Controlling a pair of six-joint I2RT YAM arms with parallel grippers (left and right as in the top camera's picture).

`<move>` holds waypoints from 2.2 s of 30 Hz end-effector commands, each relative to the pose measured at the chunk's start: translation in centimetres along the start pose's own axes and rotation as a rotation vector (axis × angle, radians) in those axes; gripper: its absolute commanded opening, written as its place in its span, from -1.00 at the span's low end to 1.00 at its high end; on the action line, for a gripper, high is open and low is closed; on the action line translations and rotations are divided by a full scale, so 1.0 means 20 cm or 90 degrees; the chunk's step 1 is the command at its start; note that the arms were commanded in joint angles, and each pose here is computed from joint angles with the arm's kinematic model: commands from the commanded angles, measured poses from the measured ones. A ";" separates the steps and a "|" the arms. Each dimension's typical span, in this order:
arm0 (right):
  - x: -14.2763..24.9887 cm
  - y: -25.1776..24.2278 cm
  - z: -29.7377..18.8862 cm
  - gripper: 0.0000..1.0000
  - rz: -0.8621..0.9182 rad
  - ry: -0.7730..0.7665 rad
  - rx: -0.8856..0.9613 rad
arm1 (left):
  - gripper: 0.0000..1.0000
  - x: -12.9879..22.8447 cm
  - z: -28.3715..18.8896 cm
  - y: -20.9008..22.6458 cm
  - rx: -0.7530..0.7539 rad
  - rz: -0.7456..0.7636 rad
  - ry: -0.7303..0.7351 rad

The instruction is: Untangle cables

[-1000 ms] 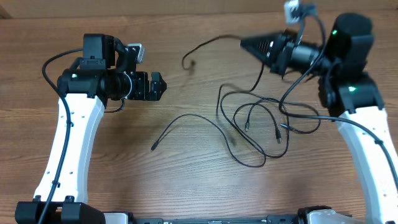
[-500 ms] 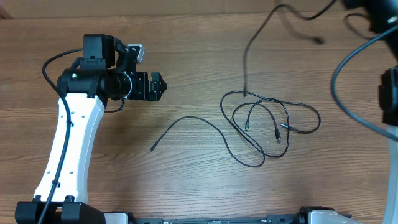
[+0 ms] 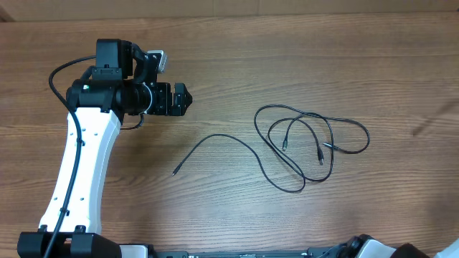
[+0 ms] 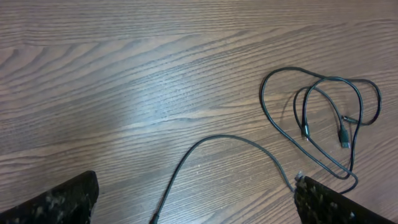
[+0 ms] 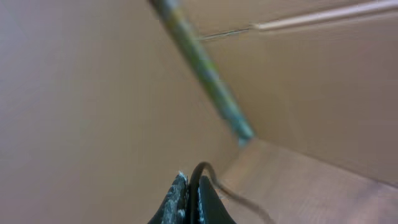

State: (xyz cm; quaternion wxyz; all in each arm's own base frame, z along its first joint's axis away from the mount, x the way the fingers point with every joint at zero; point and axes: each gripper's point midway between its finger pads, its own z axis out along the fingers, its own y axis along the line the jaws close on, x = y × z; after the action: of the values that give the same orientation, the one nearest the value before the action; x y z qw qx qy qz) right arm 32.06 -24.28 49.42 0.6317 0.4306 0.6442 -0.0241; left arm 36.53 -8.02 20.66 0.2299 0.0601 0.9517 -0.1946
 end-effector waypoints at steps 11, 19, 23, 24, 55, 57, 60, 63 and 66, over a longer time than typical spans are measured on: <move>0.03 -0.94 -0.13 -0.93 0.080 0.059 0.390 | 1.00 -0.01 0.00 -0.02 0.002 0.013 -0.004; 0.18 -1.38 -0.05 -0.93 0.150 0.138 0.513 | 1.00 -0.01 0.00 -0.02 0.002 0.013 -0.004; 0.32 -1.56 0.01 -0.55 0.177 0.194 0.556 | 1.00 -0.01 0.00 -0.02 0.002 0.013 -0.004; 0.35 -1.58 0.03 -0.16 0.181 0.208 0.560 | 0.99 -0.01 0.00 -0.02 0.002 0.013 -0.004; 0.64 -1.56 0.03 1.00 0.141 0.392 0.551 | 1.00 -0.01 0.00 -0.02 0.002 0.013 -0.004; 0.63 -1.61 0.03 1.00 0.112 0.392 0.573 | 1.00 -0.01 0.00 -0.02 0.002 0.013 -0.004; 0.73 -1.72 0.14 1.00 0.039 0.450 0.550 | 0.99 -0.01 0.00 -0.02 0.002 0.013 -0.004; 0.98 -1.82 0.29 1.00 -0.010 0.561 0.461 | 1.00 -0.01 0.00 -0.02 0.002 0.013 -0.004; 1.13 -1.89 0.39 1.00 -0.023 0.612 0.414 | 1.00 -0.01 0.00 -0.02 0.002 0.013 -0.004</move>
State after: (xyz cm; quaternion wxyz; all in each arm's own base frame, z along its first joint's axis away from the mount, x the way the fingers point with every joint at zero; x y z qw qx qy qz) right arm 19.02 -40.84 11.48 0.1047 0.5997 0.7911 -0.0593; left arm 36.54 -8.02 20.67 0.2301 0.0602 0.9516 -0.1946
